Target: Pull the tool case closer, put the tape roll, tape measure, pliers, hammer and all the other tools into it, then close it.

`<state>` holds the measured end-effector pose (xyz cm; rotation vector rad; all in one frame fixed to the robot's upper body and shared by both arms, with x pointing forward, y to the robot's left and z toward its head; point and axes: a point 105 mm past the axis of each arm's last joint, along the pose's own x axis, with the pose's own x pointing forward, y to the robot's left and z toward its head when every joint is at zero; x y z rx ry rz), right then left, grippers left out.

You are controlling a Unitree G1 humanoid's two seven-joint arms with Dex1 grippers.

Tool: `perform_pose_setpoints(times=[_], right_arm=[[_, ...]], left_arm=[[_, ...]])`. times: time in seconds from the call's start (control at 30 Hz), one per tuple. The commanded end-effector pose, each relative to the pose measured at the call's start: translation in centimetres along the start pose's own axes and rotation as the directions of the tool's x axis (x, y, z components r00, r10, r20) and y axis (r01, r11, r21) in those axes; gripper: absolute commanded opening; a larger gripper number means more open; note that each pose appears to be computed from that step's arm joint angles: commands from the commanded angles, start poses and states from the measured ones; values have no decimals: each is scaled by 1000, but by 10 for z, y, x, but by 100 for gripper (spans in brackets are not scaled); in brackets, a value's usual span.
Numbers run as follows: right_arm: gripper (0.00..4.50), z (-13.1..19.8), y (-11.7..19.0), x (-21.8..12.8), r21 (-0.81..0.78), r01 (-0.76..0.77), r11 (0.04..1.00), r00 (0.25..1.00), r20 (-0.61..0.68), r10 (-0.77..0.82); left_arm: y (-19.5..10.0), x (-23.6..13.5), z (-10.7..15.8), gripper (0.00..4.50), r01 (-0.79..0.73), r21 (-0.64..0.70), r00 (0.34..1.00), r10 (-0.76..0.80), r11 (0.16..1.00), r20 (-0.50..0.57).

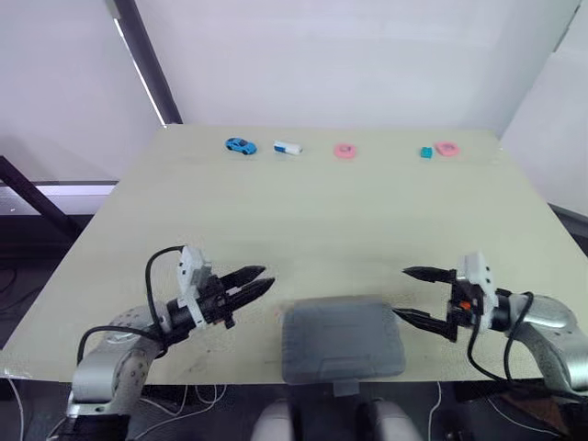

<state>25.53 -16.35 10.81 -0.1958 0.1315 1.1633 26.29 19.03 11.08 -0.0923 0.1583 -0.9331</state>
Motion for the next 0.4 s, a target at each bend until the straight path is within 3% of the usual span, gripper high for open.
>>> perform_pose_setpoints(times=[0.03,0.07,0.1,0.13,0.23,0.4], right_arm=[[450,-10,-4,-37,-54,23,998,998,-51,-26],[450,-15,-4,-47,-47,40,998,997,-65,-43],[450,-18,-5,-56,-40,55,998,996,-75,-58],[450,-21,-6,-68,-33,81,996,993,-88,-84],[450,-26,-9,-96,-26,147,989,981,-120,-149],[450,-32,-10,-121,-18,192,981,968,-158,-193]], left_arm=[[11,-29,-5,332,-52,-37,998,51,998,-35],[14,-39,-10,365,-76,-41,995,73,996,-62],[16,-47,-15,429,-98,-39,991,94,994,-90],[20,-58,-21,446,-135,-30,984,131,990,-125],[26,-84,-32,446,-203,-26,963,194,979,-189],[31,-102,-33,446,-245,-35,954,234,969,-189]])
